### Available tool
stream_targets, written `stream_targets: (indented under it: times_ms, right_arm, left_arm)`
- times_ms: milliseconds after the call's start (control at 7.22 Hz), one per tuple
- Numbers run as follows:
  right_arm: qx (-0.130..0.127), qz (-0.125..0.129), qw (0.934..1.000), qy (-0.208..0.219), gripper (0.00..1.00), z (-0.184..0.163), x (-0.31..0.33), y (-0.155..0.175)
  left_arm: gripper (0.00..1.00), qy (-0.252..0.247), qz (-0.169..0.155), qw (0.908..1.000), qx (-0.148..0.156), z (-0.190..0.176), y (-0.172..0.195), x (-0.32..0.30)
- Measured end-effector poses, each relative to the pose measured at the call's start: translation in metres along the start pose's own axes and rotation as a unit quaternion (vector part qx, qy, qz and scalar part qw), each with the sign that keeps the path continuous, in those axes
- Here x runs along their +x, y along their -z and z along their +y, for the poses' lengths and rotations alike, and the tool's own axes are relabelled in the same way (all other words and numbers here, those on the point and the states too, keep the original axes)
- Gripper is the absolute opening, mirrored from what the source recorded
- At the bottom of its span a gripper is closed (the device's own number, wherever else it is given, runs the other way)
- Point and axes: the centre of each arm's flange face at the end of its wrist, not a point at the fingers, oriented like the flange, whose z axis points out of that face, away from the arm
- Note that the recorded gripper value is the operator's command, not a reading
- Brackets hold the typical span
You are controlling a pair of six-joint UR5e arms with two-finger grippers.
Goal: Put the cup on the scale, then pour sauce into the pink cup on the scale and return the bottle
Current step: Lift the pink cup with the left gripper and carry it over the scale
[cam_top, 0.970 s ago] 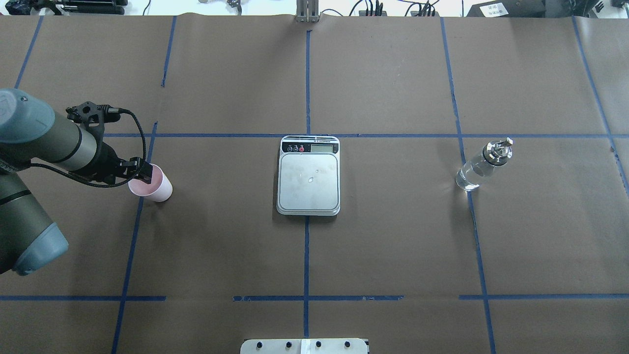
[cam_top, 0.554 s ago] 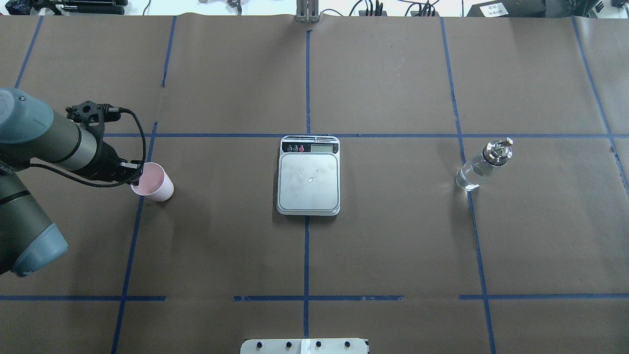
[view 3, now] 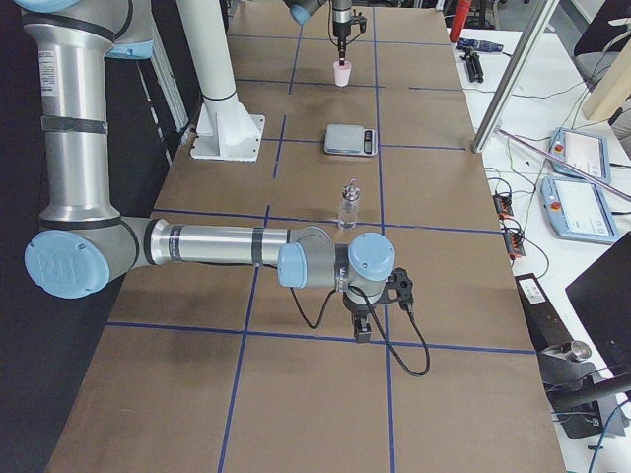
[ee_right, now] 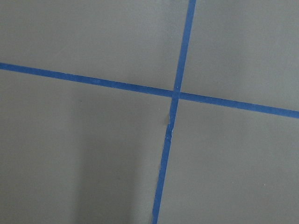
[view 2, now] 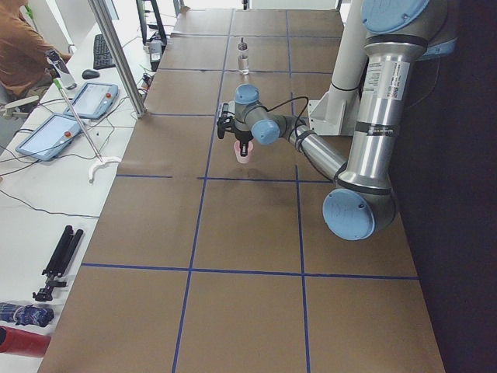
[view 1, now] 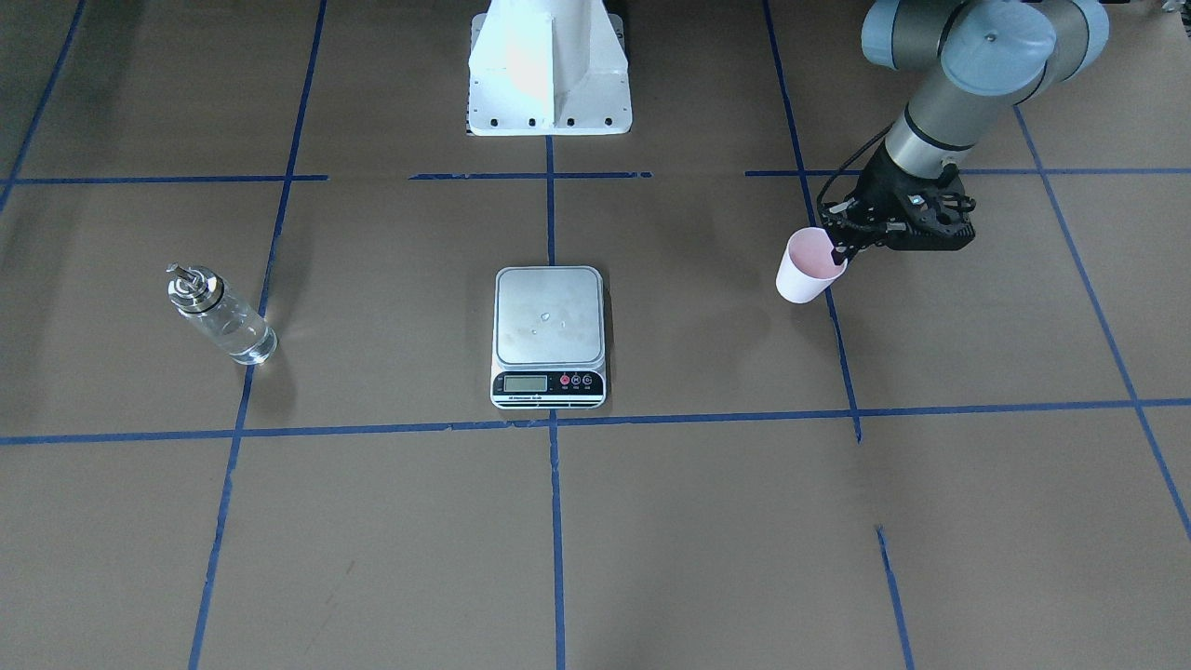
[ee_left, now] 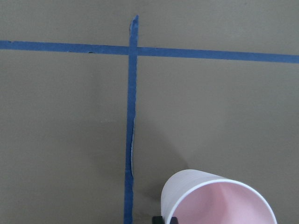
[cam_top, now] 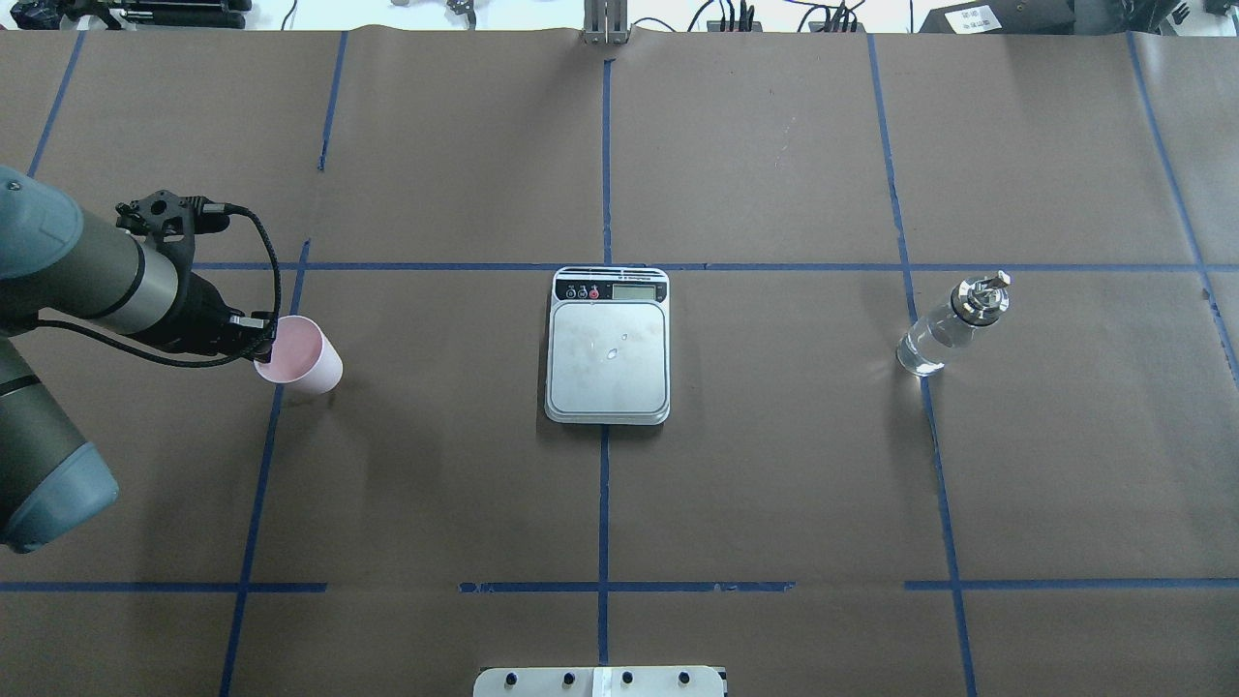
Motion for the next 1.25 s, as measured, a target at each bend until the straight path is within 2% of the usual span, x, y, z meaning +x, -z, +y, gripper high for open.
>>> stream_targets:
  times_ms: [277, 554, 831, 1247]
  right_arm:
    - [0.002, -0.006, 1.0000, 0.001, 1.00, 0.000, -0.002, 0.001]
    - [0.003, -0.009, 1.0000, 0.002, 1.00, 0.000, -0.003, 0.001]
    - [0.004, -0.011, 0.9999, 0.002, 1.00, -0.001, -0.003, 0.002]
    - [0.004, -0.011, 0.9999, 0.003, 1.00, -0.001, -0.004, 0.002]
  left_arm:
    - [0.00, 0.021, 0.010, 0.9997, 0.005, -0.014, 0.020, 0.051]
    - [0.00, 0.060, 0.037, 0.9974, 0.013, -0.037, 0.035, 0.116]
    - [0.00, 0.115, 0.055, 0.9918, 0.007, -0.056, 0.032, 0.187]
    - [0.00, 0.164, 0.059, 0.9845, -0.020, -0.047, 0.008, 0.272]
